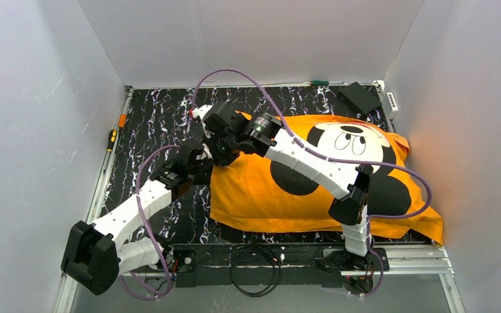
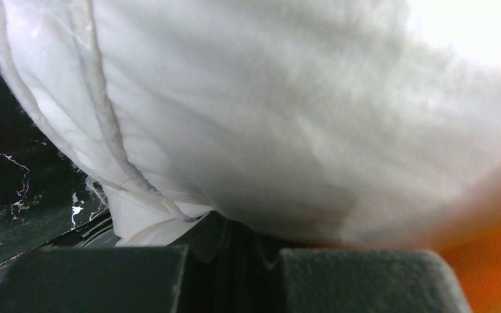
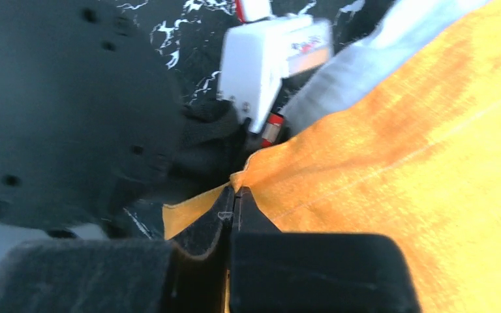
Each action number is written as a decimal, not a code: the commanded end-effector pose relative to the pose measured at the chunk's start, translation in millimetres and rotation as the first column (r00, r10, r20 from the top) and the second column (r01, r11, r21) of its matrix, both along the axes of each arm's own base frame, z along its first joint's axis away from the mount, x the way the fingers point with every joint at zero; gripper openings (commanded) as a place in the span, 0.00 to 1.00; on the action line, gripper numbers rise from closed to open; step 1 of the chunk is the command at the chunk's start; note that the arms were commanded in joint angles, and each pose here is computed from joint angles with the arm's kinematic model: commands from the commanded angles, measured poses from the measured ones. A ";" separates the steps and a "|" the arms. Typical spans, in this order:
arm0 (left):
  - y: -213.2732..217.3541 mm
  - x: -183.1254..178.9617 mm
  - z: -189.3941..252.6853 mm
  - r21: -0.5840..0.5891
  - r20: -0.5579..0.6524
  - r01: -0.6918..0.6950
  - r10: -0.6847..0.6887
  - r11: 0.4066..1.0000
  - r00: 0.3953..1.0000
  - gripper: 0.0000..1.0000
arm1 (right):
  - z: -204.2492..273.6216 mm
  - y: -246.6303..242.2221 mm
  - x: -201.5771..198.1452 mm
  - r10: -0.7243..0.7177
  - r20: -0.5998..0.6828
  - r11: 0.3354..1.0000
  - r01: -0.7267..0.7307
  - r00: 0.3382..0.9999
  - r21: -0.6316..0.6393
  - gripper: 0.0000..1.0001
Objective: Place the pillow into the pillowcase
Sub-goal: Stuff the pillow into the pillowcase.
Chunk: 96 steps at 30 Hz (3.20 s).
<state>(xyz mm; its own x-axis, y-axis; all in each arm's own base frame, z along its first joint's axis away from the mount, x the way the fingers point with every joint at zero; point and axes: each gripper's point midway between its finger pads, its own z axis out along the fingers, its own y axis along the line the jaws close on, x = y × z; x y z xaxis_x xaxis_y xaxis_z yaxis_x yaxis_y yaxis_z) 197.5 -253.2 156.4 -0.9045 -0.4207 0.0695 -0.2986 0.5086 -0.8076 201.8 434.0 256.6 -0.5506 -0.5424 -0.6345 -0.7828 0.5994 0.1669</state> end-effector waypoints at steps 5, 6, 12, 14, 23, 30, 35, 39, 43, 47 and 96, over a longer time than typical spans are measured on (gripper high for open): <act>-4.1 -0.5 29.3 -0.086 0.067 0.032 -0.026 0.996 0.997 0.00 | 65.2 -47.1 21.9 -0.124 0.014 0.984 0.121 0.992 0.128 0.01; -5.1 1.2 30.3 -0.090 0.070 0.033 -0.027 0.995 0.997 0.00 | 73.9 -49.5 22.0 -0.131 -0.010 0.976 0.131 0.991 0.172 0.01; -24.4 22.5 64.1 -0.200 0.155 0.059 -0.028 0.978 0.988 0.00 | 144.9 -31.5 2.1 0.042 -0.160 0.838 0.053 0.986 0.543 0.01; -34.9 29.3 79.4 -0.240 0.171 0.066 -0.025 0.968 0.985 0.00 | 170.0 -14.5 -9.6 0.145 -0.191 0.757 0.016 0.971 0.654 0.01; -120.5 36.8 141.8 -0.408 0.307 0.206 -0.079 0.889 0.949 0.00 | 240.9 44.3 -60.4 0.484 -0.223 0.418 0.000 0.846 0.908 0.01; -73.3 23.6 86.6 -0.336 0.205 0.083 -0.013 0.938 0.979 0.03 | 170.0 27.5 -29.9 0.240 -0.378 0.673 0.127 0.894 0.728 0.01; 9.6 4.9 33.6 -0.056 0.118 -0.033 0.039 0.998 0.992 0.50 | 117.1 -3.0 -22.1 0.082 -0.369 0.834 0.139 0.926 0.534 0.01; 58.4 -13.7 16.3 0.154 0.106 -0.032 0.015 0.987 0.994 0.96 | 103.3 -32.0 -8.7 -0.026 -0.304 0.890 0.160 0.952 0.427 0.13; 72.5 -11.4 8.9 0.106 0.057 -0.023 0.017 0.994 0.998 0.98 | 97.0 -56.7 6.8 -0.107 -0.264 0.911 0.200 0.959 0.360 0.48; 74.3 12.4 15.1 -0.063 0.077 -0.049 0.054 0.997 0.996 0.98 | 87.1 -83.6 19.2 -0.204 -0.217 0.925 0.260 0.955 0.276 0.72; 91.8 50.0 538.8 -0.227 0.973 -0.047 0.229 0.973 0.035 0.00 | 159.3 -85.3 76.2 -0.079 -0.395 0.661 0.345 0.915 0.666 0.94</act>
<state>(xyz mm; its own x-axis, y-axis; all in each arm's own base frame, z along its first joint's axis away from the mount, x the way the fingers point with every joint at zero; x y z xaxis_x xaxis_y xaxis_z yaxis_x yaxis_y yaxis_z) 323.1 -187.0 622.5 -0.4143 -0.5904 -0.6927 0.6208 0.3733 -0.6894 251.7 370.6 457.5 -0.7816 0.1213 -0.6119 -0.5787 0.2254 0.7838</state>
